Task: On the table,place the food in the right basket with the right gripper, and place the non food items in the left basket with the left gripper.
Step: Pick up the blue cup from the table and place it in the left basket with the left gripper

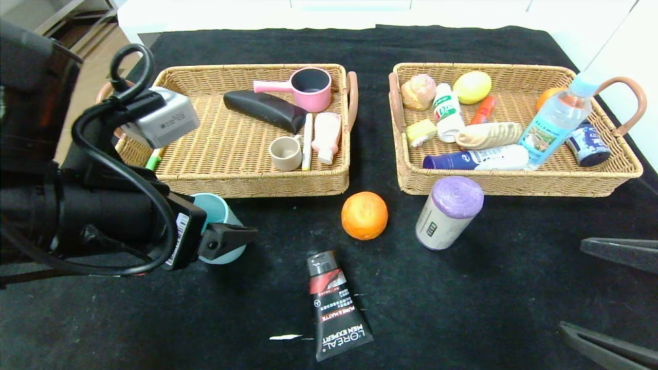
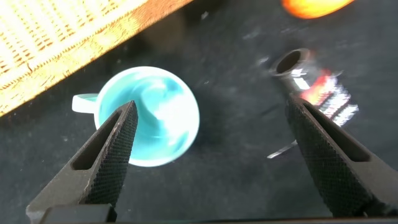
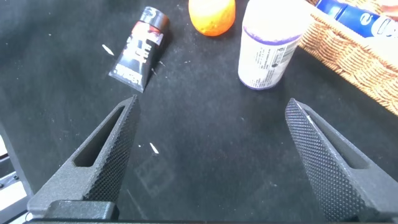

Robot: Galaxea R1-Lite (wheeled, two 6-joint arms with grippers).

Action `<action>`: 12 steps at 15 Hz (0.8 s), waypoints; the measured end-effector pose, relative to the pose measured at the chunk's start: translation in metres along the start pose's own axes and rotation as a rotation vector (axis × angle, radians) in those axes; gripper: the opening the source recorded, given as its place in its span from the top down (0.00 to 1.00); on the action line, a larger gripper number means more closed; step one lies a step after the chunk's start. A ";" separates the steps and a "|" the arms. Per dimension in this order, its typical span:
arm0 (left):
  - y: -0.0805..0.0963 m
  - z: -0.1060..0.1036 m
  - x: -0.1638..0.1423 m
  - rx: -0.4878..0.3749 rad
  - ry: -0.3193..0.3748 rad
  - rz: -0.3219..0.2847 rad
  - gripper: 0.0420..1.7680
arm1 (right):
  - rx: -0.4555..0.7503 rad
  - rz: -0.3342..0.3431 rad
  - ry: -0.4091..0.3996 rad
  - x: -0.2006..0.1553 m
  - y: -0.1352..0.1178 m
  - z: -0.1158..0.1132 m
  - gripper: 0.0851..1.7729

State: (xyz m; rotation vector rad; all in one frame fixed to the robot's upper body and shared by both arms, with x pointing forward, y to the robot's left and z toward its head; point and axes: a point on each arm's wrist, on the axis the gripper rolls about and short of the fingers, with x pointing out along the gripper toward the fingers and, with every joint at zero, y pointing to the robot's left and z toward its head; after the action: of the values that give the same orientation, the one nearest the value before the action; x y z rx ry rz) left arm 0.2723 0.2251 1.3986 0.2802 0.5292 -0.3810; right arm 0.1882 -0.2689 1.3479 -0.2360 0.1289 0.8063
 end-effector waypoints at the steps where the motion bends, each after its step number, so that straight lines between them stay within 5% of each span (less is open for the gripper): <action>1: -0.001 0.001 0.007 0.004 0.029 0.006 0.03 | -0.001 -0.002 -0.003 -0.001 0.000 0.000 0.04; 12: 0.000 -0.004 0.051 -0.002 0.149 0.045 0.03 | -0.005 -0.004 0.001 -0.001 0.000 -0.001 0.04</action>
State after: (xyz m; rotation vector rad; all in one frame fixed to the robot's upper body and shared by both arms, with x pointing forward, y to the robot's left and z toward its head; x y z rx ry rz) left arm 0.3115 0.2123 1.3678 0.3199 0.6682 -0.3173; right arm 0.1881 -0.2697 1.3473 -0.2416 0.1276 0.8022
